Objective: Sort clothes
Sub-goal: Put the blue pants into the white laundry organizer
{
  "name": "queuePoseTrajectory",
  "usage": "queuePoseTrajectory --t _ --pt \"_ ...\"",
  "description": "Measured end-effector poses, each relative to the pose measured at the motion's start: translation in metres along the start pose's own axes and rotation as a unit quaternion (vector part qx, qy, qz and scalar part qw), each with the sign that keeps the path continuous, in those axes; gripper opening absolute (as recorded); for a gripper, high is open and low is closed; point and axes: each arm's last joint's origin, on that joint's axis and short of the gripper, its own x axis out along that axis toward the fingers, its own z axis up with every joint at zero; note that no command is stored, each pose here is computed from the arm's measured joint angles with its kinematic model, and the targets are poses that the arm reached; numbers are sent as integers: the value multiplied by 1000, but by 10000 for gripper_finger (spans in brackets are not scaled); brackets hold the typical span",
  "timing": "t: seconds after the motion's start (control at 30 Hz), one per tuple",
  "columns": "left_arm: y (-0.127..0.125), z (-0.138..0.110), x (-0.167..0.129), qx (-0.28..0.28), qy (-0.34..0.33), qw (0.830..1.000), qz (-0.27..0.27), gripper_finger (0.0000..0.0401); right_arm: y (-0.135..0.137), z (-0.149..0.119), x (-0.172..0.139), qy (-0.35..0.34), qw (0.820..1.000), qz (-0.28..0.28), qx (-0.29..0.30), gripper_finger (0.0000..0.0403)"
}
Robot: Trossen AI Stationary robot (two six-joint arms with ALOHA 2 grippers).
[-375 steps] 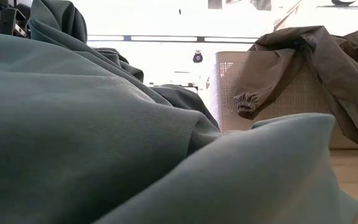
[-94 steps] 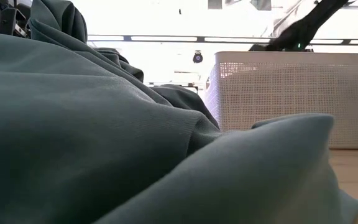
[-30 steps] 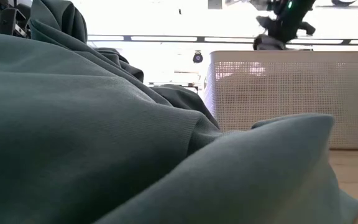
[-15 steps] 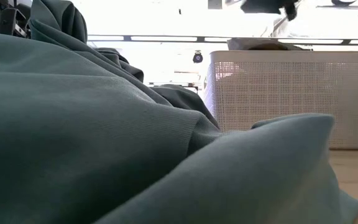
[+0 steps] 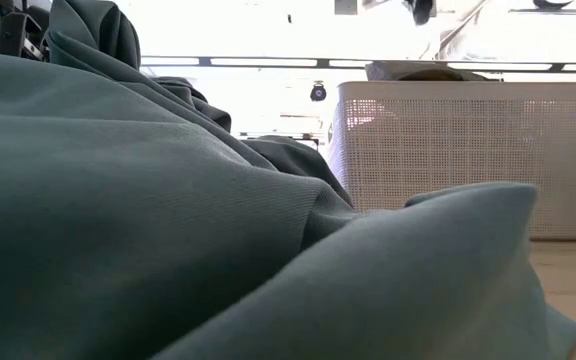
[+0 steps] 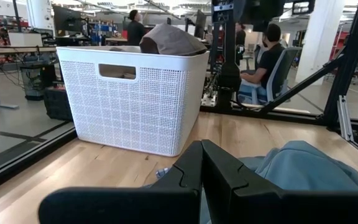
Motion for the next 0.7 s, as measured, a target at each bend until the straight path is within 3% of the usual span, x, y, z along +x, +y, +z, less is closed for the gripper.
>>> queuePoseTrajectory --t 0.2,0.4,0.7 --pt "0 0 0 0 0 1000 0 1 9 -6 19 -23 999 20 19 93" --pt "0 0 0 0 0 1000 0 1 22 -1 42 -6 1000 19 8 145" --pt "0 0 0 0 0 1000 0 1 44 16 79 114 992 45 -27 214"
